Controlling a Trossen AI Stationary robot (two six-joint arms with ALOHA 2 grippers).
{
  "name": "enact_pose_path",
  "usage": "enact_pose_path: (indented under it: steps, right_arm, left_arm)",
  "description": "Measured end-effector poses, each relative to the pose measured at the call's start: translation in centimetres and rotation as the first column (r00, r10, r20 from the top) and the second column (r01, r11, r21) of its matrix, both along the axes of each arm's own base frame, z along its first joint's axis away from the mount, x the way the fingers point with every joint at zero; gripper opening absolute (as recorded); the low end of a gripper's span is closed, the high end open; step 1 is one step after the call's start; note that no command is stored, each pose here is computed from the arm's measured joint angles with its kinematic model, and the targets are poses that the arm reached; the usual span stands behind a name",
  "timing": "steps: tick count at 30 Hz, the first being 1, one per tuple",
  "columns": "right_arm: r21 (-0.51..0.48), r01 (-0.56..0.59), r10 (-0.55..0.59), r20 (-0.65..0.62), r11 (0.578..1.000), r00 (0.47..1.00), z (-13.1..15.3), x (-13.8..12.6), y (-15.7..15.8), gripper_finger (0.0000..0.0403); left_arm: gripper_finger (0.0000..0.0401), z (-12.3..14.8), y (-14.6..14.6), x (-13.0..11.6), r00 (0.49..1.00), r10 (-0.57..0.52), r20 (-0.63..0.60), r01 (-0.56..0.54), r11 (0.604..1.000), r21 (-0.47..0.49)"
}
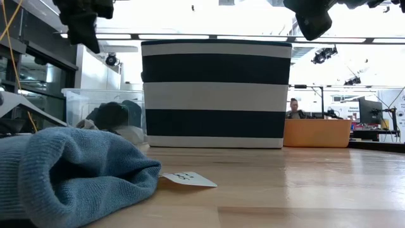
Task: Pick & Place Cloths
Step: Put the gray sock into the yellow bin
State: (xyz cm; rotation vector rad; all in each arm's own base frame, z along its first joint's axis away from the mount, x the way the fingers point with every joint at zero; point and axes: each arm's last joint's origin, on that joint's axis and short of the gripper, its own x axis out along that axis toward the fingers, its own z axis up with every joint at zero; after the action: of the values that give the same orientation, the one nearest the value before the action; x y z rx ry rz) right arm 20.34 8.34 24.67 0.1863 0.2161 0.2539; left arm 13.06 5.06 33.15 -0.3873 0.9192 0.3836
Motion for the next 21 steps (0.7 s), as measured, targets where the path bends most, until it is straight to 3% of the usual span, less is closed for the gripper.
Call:
enact_pose_path:
  steps: [6, 12, 21]
  right_arm:
    - [0.000, 0.000, 0.000, 0.000, 1.000, 1.000, 0.0, 0.0, 0.0, 0.0291]
    - [0.000, 0.000, 0.000, 0.000, 1.000, 1.000, 0.0, 0.0, 0.0, 0.0291]
    - [0.000, 0.000, 0.000, 0.000, 1.000, 1.000, 0.0, 0.0, 0.0, 0.0291]
  left_arm:
    - [0.0000, -0.2, -1.8, 0.8, 0.993, -0.113, -0.027, 0.113, 0.994, 0.000]
    - [0.0017, -1.0, -2.9, 2.4, 0.984, -0.159, -0.083, 0.158, 0.987, -0.014]
    - [0.0104, -4.2, -3.8, 6.3, 0.943, -0.167, -0.287, 0.186, 0.982, 0.040]
